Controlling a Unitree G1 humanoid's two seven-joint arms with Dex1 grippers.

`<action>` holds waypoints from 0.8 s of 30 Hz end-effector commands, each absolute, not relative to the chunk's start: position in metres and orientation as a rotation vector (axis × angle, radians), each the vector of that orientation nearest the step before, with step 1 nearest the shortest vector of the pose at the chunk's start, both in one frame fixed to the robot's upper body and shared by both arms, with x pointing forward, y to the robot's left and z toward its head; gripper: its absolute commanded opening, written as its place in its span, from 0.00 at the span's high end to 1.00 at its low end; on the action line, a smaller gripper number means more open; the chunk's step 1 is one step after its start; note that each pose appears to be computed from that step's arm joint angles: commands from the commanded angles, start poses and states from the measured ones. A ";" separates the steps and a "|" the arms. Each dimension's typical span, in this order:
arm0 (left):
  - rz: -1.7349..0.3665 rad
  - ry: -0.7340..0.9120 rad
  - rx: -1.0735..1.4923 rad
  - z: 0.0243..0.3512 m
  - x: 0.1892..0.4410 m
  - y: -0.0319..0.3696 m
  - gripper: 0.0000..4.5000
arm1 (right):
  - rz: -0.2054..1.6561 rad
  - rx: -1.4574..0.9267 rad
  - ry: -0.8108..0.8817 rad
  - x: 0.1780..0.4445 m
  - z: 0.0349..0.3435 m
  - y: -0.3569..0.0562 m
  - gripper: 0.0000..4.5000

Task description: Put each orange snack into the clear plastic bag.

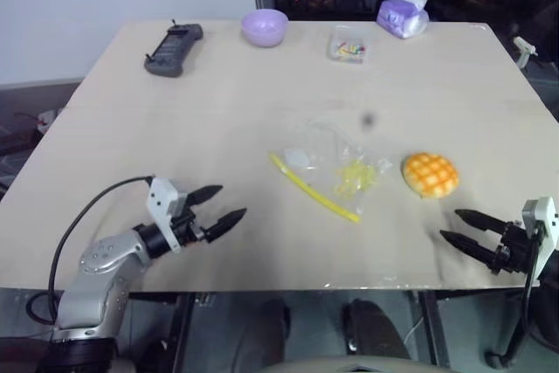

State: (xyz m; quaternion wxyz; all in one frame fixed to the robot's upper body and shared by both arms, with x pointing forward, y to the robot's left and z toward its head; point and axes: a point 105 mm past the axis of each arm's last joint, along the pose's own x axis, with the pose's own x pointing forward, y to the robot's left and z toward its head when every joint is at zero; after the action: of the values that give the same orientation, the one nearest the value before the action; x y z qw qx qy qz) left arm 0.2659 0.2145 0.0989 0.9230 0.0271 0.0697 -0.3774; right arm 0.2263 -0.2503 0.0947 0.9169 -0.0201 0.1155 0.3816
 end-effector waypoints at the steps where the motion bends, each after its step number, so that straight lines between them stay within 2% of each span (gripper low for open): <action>1: -0.780 0.100 0.080 0.111 0.268 0.217 0.01 | 0.786 -0.058 0.184 0.228 0.108 -0.249 0.27; 12: -0.779 0.101 0.089 0.107 0.275 0.218 0.01 | 0.793 -0.067 0.174 0.227 0.111 -0.245 0.27; 14: -0.761 0.143 0.074 0.101 0.279 0.220 0.01 | 0.810 -0.061 0.161 0.227 0.114 -0.239 0.27; 17: -0.776 0.198 0.002 0.100 0.291 0.215 0.01 | 0.876 -0.038 0.122 0.225 0.126 -0.222 0.27; 24: -0.911 0.156 -0.091 0.127 0.319 0.204 0.01 | 0.946 -0.037 0.077 0.224 0.142 -0.210 0.27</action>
State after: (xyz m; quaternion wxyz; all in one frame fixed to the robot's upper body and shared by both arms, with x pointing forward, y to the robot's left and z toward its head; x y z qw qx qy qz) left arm 0.3177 0.2045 0.1206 0.9033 -0.0320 0.0779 -0.4207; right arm 0.2263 -0.2165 0.1273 0.8976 -0.0056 0.0589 0.4369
